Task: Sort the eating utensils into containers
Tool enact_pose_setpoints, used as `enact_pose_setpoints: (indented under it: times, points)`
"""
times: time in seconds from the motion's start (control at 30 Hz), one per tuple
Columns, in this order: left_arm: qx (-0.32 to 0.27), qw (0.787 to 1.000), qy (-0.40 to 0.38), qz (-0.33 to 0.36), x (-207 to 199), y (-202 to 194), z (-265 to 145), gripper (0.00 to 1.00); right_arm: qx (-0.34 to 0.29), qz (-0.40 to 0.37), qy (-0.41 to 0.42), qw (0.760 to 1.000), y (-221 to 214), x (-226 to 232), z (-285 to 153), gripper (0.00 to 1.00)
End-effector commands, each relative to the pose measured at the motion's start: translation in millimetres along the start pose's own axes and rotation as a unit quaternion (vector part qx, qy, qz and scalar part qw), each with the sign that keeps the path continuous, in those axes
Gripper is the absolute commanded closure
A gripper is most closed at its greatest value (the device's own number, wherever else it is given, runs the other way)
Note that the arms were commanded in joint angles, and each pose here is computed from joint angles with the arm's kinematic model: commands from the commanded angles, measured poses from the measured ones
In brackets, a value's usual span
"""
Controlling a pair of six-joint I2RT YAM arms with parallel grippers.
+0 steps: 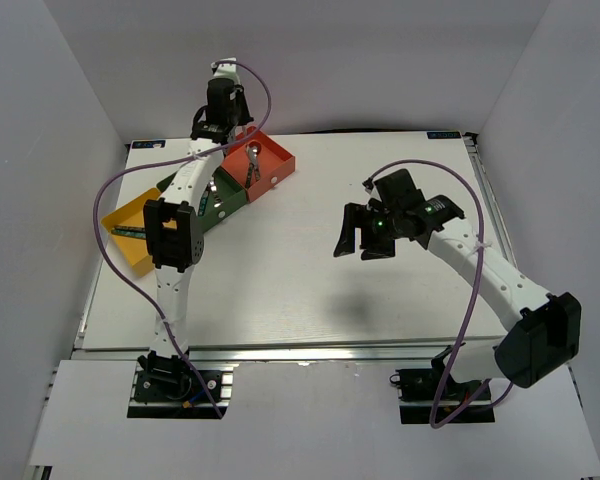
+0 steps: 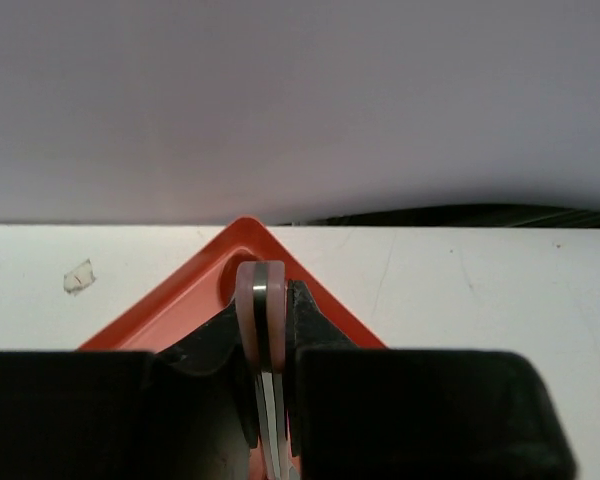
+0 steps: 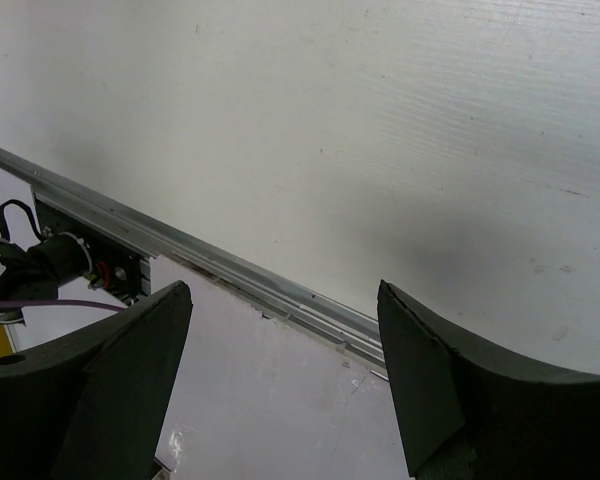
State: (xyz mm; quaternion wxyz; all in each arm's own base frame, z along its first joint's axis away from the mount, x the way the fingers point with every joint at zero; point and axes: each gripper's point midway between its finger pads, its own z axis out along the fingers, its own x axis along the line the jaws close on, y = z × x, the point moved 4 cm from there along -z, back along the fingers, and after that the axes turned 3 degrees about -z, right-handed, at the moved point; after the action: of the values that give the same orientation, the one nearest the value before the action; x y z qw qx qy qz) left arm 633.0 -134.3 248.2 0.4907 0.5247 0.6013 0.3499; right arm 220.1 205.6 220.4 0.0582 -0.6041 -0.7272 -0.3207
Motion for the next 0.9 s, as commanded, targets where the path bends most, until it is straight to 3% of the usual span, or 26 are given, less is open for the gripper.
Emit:
enact_pose_setpoints:
  times: [0.0, 0.23, 0.37, 0.5, 0.53, 0.63, 0.87]
  points:
    - [-0.044, 0.999, -0.021, 0.012, -2.2, 20.9, 5.6, 1.0, 0.009, -0.002, 0.007, 1.0, 0.6, 1.5, 4.1, 0.2]
    - [-0.017, 0.998, -0.016, 0.06, 9.0, -10.8, 19.4, 0.98, 0.011, 0.003, 0.009, 1.0, 12.6, 5.4, 11.8, 0.2]
    - [-0.005, 0.997, -0.017, 0.076, 12.1, -23.9, 24.8, 0.9, 0.021, 0.009, 0.007, 1.0, 10.7, 4.3, 16.4, 0.2]
    - [-0.005, 0.997, -0.016, 0.072, 12.3, -25.7, 26.8, 0.6, 0.027, 0.015, 0.011, 0.999, 10.4, 5.3, 19.3, 0.2]
    - [-0.01, 0.997, -0.019, 0.068, 10.8, -23.1, 26.5, 0.44, 0.025, 0.014, 0.012, 1.0, 12.4, 6.6, 18.6, 0.2]
    - [-0.03, 0.998, -0.029, 0.048, 3.6, -6.6, 22.6, 0.22, 0.024, 0.014, 0.012, 1.0, 18.7, 9.1, 19.6, 0.2]
    - [-0.085, 0.996, -0.021, 0.021, -6.9, 68.6, -22.1, 0.02, -0.003, -0.007, 0.0, 1.0, 38.6, 14.0, 11.8, 0.2]
